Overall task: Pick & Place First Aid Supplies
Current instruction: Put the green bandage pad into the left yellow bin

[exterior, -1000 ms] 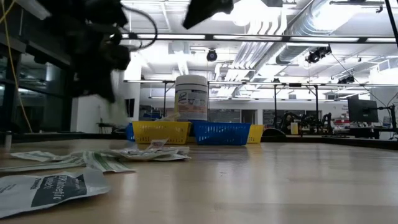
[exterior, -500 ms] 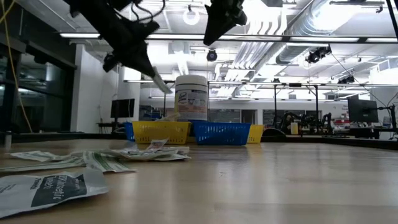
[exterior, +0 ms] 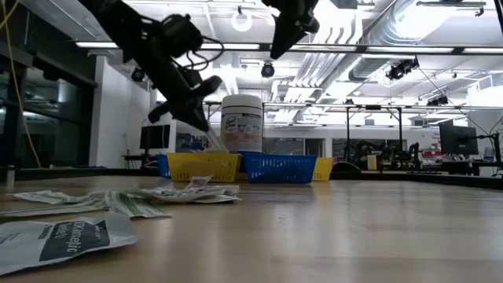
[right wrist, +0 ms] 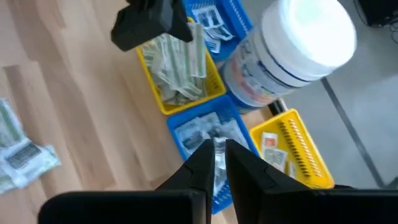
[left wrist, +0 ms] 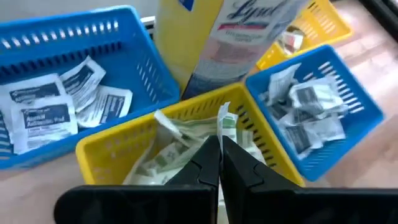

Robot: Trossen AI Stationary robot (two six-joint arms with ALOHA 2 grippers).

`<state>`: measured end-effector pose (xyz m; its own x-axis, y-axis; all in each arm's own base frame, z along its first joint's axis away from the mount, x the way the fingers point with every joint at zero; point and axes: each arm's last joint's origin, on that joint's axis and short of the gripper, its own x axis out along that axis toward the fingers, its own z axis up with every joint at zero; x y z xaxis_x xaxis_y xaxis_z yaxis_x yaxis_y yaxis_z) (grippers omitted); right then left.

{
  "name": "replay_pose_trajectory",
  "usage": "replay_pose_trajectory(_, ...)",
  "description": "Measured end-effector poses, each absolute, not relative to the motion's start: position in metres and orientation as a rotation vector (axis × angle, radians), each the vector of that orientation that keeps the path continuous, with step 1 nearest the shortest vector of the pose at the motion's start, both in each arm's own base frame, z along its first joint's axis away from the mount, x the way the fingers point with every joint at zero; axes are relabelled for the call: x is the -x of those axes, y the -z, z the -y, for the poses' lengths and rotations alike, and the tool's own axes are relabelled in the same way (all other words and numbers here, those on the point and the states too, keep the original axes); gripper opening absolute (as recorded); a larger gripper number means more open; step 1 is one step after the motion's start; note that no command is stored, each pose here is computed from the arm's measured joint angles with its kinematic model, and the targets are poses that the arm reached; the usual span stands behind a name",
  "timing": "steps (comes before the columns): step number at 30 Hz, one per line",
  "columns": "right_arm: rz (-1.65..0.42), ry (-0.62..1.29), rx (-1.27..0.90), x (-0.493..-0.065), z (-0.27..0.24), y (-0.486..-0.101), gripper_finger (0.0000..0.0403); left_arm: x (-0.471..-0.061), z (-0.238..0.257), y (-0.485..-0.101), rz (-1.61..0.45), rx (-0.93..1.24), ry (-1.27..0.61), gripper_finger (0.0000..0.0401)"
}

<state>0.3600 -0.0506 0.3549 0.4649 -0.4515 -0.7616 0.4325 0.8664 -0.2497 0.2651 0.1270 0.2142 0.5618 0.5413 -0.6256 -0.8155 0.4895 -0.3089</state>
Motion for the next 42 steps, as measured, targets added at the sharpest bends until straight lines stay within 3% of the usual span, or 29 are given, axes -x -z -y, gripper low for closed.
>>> replay_pose_trajectory(14, -0.98, 0.54, 0.006, -0.352, 0.071, -0.356, 0.0032, -0.272, -0.143, -0.191, -0.527, 0.674, -0.864, 0.0006)
replay_pose_trajectory(29, -0.991, 0.534, 0.014, -0.351, 0.071, -0.356, 0.0033, -0.262, -0.136, -0.205, -0.564, 0.67, -0.794, 0.0135)
replay_pose_trajectory(34, -1.003, 0.536, 0.009, -0.35, 0.07, -0.355, 0.0032, -0.246, -0.129, -0.224, -0.575, 0.625, -0.798, 0.014)
replay_pose_trajectory(42, -1.014, 0.511, -0.02, -0.349, 0.069, -0.354, 0.0032, -0.22, -0.102, -0.242, -0.734, 0.717, -0.575, 0.014)
